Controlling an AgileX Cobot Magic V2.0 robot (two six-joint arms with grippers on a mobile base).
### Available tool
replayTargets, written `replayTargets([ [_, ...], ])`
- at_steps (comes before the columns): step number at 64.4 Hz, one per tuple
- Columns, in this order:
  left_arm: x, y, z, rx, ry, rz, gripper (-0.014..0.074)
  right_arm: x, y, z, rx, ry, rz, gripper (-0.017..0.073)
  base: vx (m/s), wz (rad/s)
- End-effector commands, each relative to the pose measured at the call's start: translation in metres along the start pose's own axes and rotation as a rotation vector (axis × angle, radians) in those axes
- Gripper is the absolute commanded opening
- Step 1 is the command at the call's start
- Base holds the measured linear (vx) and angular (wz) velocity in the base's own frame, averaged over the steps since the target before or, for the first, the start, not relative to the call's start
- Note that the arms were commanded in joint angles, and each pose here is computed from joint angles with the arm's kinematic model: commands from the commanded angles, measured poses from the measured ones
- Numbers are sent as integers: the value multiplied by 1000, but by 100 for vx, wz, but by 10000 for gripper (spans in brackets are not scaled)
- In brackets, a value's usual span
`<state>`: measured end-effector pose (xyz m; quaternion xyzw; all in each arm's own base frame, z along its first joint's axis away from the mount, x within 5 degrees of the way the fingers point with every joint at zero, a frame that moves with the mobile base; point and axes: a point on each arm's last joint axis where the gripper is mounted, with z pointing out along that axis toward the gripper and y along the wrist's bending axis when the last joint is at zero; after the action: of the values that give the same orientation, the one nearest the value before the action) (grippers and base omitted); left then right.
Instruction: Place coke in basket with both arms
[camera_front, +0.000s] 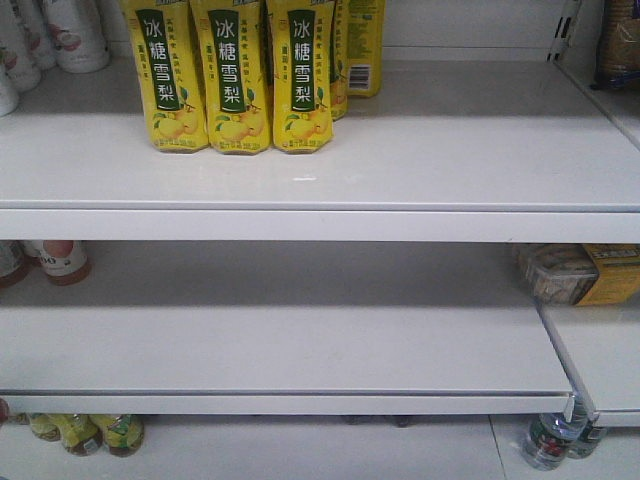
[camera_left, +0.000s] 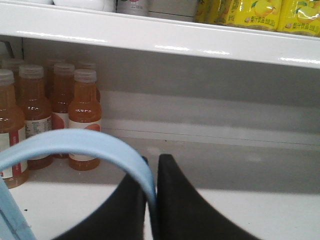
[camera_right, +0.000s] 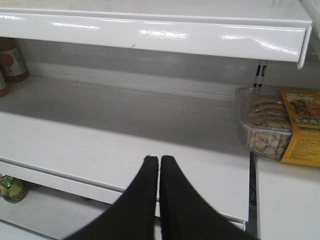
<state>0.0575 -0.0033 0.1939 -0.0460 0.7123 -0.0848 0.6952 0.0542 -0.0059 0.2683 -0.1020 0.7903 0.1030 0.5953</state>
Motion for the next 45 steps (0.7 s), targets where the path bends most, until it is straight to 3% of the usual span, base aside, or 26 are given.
replayTargets([
  [1, -25, -5, -5, 30, -211, 86, -6, -12, 2, -2, -22, -59, -16, -5, 0, 0],
  [6, -25, -5, -5, 30, -211, 86, -6, -10, 5, -2, -45, -36, 17, -5, 0, 0],
  [15, -25, -5, -5, 30, -211, 86, -6, -4, 10, -3, -82, 31, 135, -5, 0, 0],
  [30, -25, -5, -5, 30, -211, 86, -6, 26, 12, 12, 5, 34, 257, -5, 0, 0],
  [39, -25, -5, -5, 30, -211, 86, -6, 59, 13, 25, 44, -7, 426, -5, 0, 0],
  [45, -25, -5, -5, 30, -211, 86, -6, 70, 11, 28, 81, -82, 592, -5, 0, 0],
])
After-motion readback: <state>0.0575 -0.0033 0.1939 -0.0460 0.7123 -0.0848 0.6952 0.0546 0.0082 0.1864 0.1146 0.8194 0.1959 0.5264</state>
